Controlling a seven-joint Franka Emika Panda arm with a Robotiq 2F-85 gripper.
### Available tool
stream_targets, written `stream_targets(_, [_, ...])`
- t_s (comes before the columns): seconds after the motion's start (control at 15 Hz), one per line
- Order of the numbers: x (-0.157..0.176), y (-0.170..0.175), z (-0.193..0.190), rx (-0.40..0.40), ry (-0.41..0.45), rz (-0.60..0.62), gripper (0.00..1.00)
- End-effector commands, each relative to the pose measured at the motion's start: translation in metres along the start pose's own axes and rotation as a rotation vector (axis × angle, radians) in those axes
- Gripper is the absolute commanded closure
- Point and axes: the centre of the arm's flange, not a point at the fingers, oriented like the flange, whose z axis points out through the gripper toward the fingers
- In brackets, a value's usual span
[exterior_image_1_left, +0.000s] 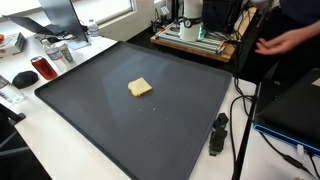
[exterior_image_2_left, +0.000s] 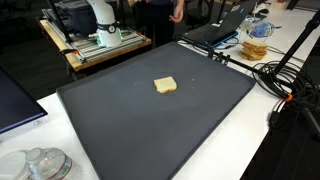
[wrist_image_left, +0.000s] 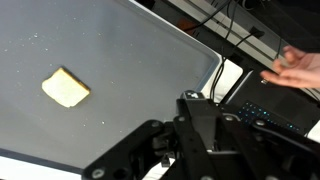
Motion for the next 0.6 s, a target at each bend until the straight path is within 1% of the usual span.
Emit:
stream_targets(0.0, [0.031,-0.006,-0.012,-0.056,0.006,0.099,0.95])
stream_targets(0.13, [0.059,-0.013,-0.015,-0.085,0.012,0.146,0.95])
stream_targets(0.33, [0.099,-0.022,-0.015,-0.163,0.007,0.217,0.95])
stream_targets(0.47, [0.122,-0.018,-0.014,-0.256,-0.015,0.253,0.95])
stream_targets(0.53, [0.131,-0.013,-0.014,-0.320,-0.032,0.264,0.95])
